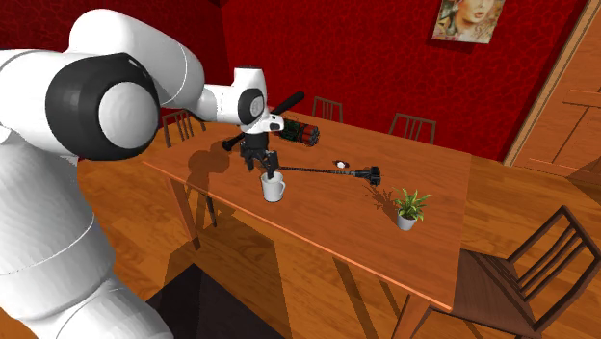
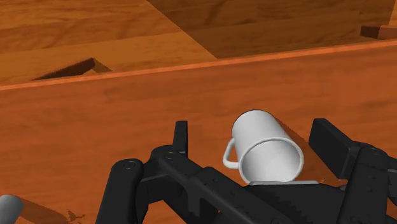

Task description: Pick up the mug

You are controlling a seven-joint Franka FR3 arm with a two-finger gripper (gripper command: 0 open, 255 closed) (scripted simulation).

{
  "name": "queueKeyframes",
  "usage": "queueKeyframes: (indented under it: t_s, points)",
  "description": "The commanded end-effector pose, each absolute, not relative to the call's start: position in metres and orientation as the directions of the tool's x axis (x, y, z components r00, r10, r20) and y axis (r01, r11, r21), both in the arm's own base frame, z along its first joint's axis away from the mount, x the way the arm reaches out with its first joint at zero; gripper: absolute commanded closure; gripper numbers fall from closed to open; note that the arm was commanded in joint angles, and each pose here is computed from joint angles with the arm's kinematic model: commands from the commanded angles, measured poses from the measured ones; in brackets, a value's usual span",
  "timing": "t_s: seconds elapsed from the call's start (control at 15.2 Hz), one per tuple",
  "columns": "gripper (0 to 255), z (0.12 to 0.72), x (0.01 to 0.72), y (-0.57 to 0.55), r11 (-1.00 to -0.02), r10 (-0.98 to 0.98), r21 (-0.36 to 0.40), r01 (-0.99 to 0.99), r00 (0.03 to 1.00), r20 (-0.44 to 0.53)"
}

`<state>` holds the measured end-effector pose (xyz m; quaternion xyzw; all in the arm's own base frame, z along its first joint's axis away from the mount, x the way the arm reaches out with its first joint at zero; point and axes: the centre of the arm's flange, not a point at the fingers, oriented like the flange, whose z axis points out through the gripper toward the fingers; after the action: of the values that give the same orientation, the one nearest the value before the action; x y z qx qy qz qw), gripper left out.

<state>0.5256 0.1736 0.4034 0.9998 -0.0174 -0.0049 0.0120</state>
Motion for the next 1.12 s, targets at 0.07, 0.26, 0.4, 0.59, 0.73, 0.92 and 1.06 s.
queueKeyframes:
  t_s: [0.07,0.26,0.4,0.59,0.73,0.92,1.06]
  points:
    - [0,0.381,0.552,0.197,-0.999,-0.032,0.034,-0.032,0.999,-0.009]
    - [0,0.359,0.577,0.22,-0.999,-0.029,0.043,-0.029,1.0,-0.011]
    - [0,0.344,0.594,0.236,-0.998,-0.027,0.05,-0.027,1.0,-0.011]
    - [0,0.321,0.619,0.258,-0.998,-0.024,0.059,-0.023,1.0,-0.013]
    - [0,0.306,0.635,0.273,-0.998,-0.022,0.066,-0.021,1.0,-0.014]
    - [0,0.291,0.64,0.278,-0.997,-0.022,0.068,-0.021,1.0,-0.014]
    - [0,0.28,0.64,0.278,-0.997,-0.022,0.068,-0.021,1.0,-0.014]
